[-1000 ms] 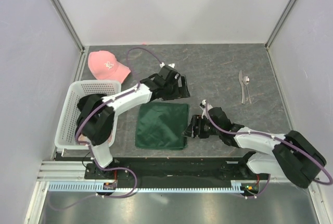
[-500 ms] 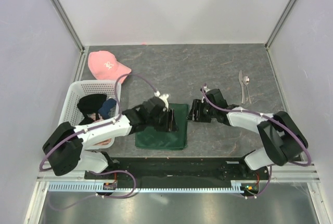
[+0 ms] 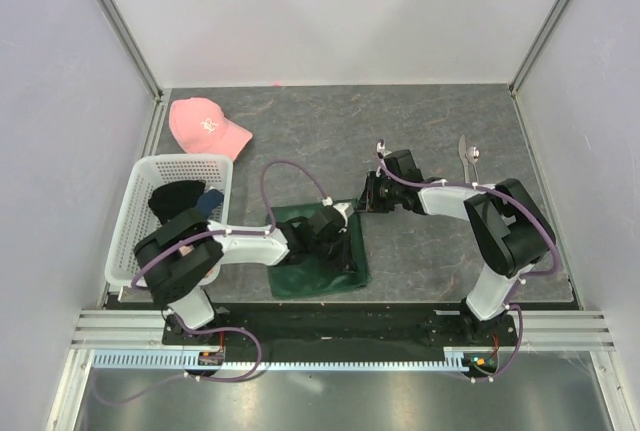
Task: Fold the napkin into a case and place the utensils inside
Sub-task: Pick up the lower triangle-folded napkin from the center of the board.
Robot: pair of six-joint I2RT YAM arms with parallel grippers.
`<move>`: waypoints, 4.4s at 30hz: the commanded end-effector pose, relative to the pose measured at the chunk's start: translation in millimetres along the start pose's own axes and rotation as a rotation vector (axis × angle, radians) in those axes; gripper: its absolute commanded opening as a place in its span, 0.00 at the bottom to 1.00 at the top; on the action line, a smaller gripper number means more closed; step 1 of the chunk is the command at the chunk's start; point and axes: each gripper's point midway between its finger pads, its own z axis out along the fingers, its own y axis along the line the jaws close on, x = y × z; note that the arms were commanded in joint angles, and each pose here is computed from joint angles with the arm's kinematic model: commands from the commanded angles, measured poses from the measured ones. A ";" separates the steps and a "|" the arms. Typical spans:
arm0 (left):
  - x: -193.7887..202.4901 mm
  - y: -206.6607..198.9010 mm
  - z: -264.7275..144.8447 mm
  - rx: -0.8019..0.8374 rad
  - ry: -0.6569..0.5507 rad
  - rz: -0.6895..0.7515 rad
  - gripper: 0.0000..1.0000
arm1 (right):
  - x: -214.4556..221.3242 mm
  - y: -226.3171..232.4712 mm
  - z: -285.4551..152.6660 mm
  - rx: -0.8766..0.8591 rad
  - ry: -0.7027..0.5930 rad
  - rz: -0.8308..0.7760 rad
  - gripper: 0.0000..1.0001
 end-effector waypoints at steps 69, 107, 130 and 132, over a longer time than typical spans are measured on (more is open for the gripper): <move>-167.5 171.9 -88.5 -0.373 -0.303 -0.290 0.23 | 128.1 -28.1 -87.7 0.194 0.042 -0.013 0.13; -137.9 133.7 -304.6 -0.408 -0.684 -0.432 0.69 | 161.8 181.3 19.5 0.345 0.096 -0.534 0.63; -131.0 142.2 -232.0 -0.232 -0.490 -0.395 0.70 | 177.9 138.3 33.0 0.280 0.179 -0.421 0.00; -130.3 136.6 -217.3 -0.162 -0.444 -0.412 0.70 | 172.0 159.9 21.2 0.161 0.177 -0.390 0.00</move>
